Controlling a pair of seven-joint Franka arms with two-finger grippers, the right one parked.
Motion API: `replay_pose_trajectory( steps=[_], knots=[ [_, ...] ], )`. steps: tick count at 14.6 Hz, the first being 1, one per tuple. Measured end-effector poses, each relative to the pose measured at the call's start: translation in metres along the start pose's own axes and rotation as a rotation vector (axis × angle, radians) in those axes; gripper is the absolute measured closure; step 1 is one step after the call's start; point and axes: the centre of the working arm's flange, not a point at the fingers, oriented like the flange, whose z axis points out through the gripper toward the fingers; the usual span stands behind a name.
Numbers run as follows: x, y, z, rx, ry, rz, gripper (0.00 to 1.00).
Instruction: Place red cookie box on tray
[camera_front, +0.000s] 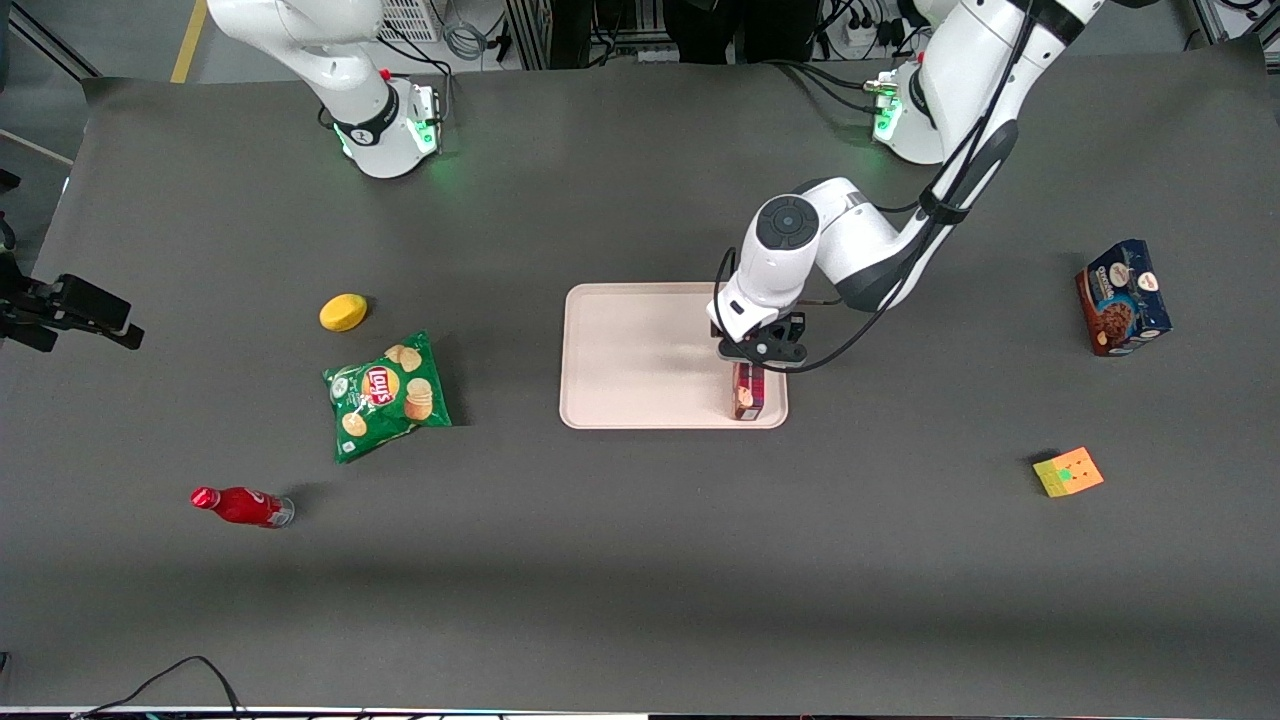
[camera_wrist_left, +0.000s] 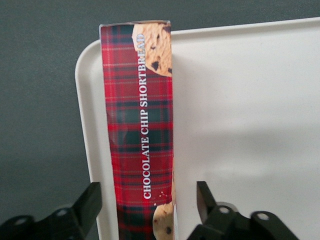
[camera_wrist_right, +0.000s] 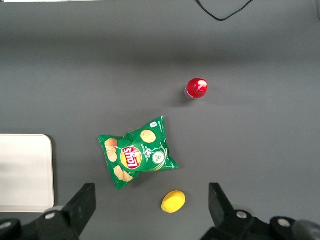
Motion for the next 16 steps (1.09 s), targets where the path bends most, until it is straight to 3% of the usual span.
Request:
replay_pose_trajectory(
  steps=[2,5,7,10,13,15,16],
  knots=[
    [0.001,0.0,0.0,0.0,0.001,-0.001,0.0],
    [0.009,0.001,-0.009,-0.007,0.02,-0.008,0.0],
    [0.024,0.005,-0.035,0.027,0.027,-0.025,0.0],
    [0.045,0.025,-0.13,0.103,-0.016,-0.09,0.0],
    [0.057,0.024,-0.256,0.154,-0.061,-0.088,0.0],
    [0.063,0.002,-0.313,0.168,-0.046,-0.047,0.0],
    [0.066,-0.014,-0.333,0.148,-0.049,-0.022,0.0]
  ],
)
